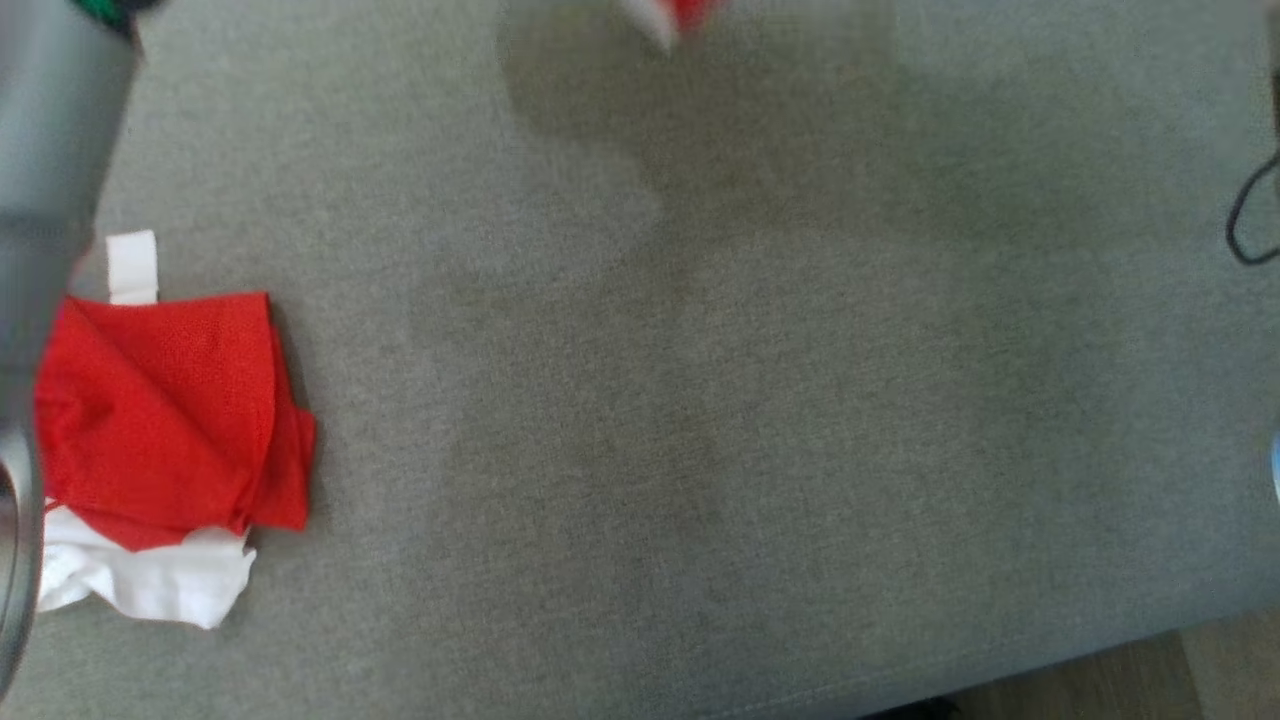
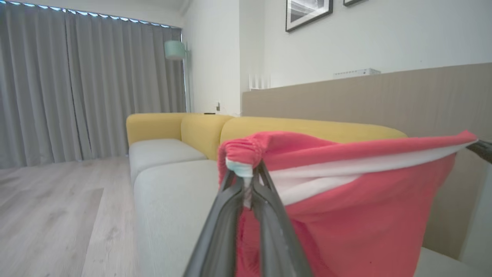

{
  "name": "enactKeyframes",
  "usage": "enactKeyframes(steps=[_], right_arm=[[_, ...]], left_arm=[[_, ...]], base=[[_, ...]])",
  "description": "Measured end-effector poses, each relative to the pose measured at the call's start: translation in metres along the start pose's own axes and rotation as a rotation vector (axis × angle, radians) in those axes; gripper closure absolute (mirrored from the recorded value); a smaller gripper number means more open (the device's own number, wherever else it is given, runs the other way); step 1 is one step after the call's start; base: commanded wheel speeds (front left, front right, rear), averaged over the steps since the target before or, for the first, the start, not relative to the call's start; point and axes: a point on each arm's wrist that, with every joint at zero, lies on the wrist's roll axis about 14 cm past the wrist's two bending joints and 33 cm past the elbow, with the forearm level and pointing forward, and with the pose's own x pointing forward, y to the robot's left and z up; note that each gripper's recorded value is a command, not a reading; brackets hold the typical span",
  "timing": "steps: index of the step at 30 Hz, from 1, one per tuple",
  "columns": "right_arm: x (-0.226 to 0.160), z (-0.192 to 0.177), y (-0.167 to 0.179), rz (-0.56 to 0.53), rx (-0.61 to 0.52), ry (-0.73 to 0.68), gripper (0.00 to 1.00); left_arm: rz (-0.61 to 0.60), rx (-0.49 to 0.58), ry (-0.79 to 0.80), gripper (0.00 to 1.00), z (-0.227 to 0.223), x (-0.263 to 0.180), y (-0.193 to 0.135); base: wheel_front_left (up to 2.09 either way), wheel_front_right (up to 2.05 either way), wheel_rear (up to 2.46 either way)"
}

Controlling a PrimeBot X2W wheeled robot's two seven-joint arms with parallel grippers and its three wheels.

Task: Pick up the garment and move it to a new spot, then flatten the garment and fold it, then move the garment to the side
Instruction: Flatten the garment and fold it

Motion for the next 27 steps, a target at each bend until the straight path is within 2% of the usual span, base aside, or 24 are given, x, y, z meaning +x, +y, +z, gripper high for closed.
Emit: enactKeyframes(steps=[3, 7, 13, 14, 16, 20, 27], right_arm=[[0.006, -0.015, 0.000, -0.004, -0.012, 0.019, 1.00], [0.002, -0.069, 0.010, 0.006, -0.012, 0.135, 1.00], [-0.026, -0.149, 0.037, 0.087, -0.061, 0.351, 1.00], [-0.045, -0.175, 0.048, 0.139, -0.102, 0.438, 1.00], [-0.066, -0.196, 0.056, 0.175, -0.127, 0.519, 1.00], [-0.102, -0.220, 0.061, 0.225, -0.166, 0.643, 1.00], [-0.153, -0.232, 0.052, 0.266, -0.209, 0.793, 1.00]], left_arm=[[0.014, 0.006, -0.040, 1.00, 0.000, 0.008, 0.007], [0.006, -0.022, -0.031, 1.00, -0.030, 0.011, 0.009], [-0.011, -0.043, 0.171, 1.00, -0.123, -0.019, -0.002], [-0.032, -0.065, 0.273, 1.00, -0.158, -0.040, -0.013], [-0.072, -0.093, 0.361, 1.00, -0.184, -0.062, -0.031], [-0.145, -0.114, 0.488, 1.00, -0.208, -0.102, -0.056], [-0.218, -0.134, 0.635, 1.00, -0.215, -0.158, -0.078]], base=[[0.00, 0.00, 0.00], [0.00, 0.00, 0.00], [0.00, 0.00, 0.00], [0.00, 0.00, 0.00], [0.00, 0.00, 0.00], [0.00, 0.00, 0.00], [0.00, 0.00, 0.00]])
